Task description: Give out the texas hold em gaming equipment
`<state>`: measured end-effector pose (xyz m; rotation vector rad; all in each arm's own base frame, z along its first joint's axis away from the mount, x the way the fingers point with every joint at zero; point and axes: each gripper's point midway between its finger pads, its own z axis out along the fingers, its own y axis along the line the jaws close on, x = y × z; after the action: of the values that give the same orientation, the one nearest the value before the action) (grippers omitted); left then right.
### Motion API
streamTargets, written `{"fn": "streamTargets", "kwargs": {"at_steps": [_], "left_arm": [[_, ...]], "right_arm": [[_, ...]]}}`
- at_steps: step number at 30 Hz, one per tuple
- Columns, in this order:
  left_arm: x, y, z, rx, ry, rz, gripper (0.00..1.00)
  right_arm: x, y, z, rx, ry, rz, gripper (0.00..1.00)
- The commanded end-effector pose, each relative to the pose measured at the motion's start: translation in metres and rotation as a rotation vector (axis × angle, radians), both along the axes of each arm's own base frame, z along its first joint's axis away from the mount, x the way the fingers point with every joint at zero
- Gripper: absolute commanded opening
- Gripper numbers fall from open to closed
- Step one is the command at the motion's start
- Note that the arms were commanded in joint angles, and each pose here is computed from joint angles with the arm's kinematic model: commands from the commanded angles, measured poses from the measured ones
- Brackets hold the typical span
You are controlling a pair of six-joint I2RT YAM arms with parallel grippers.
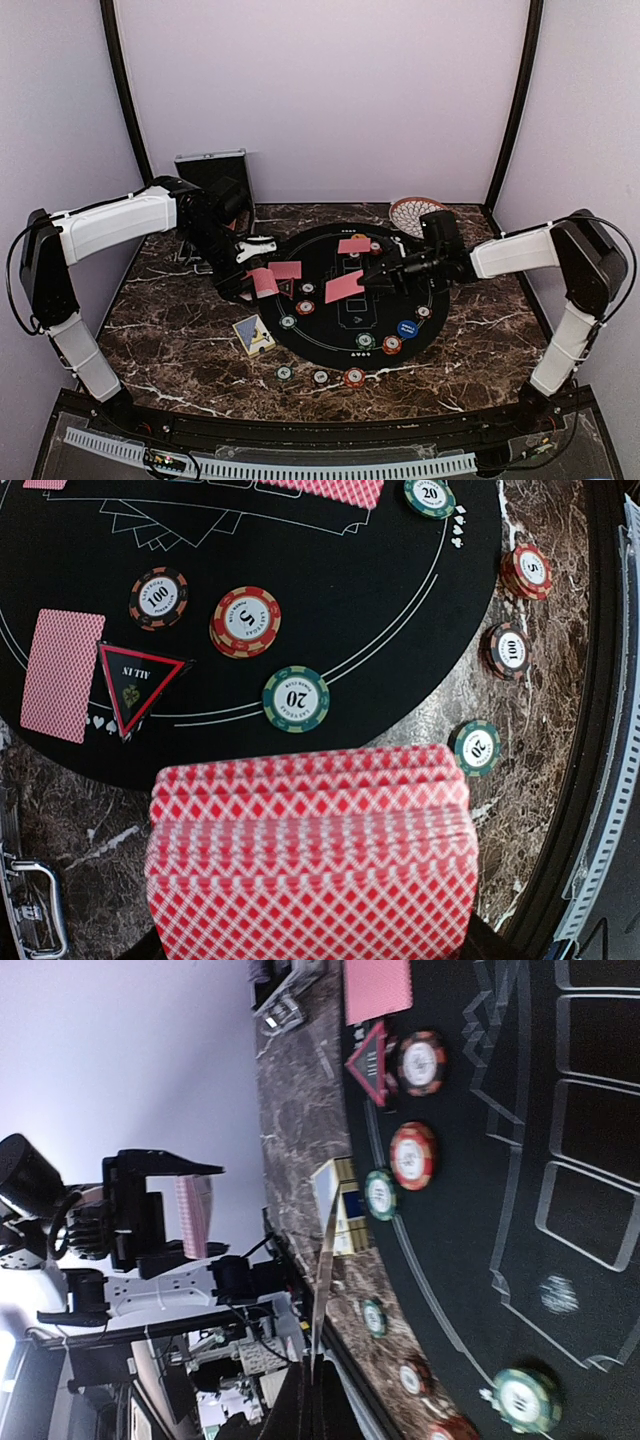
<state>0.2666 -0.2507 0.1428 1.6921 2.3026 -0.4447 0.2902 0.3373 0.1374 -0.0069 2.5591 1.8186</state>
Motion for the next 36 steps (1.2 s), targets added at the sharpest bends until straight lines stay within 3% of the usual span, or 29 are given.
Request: {"fn": "streamTargets", "kwargs": {"at_steps": [1, 9, 30, 36], "left_arm": [[-0.007, 0.003, 0.014, -0.026, -0.010, -0.010, 0.00], [-0.007, 0.002, 0.015, -0.031, -0.003, -0.009, 0.00], [-0.007, 0.001, 0.018, -0.035, 0.001, -0.010, 0.00], [-0.008, 0.001, 0.019, -0.038, 0.000, -0.013, 0.00]], "right_arm": [[-0.012, -0.061, -0.040, -0.176, 0.026, -0.030, 0.00], [-0.018, -0.101, -0.072, -0.311, 0.051, -0.036, 0.00], [0.003, -0.081, -0.081, -0.450, -0.026, 0.013, 0.00], [0.008, -0.097, -0.085, -0.570, -0.066, 0.008, 0.13]]}}
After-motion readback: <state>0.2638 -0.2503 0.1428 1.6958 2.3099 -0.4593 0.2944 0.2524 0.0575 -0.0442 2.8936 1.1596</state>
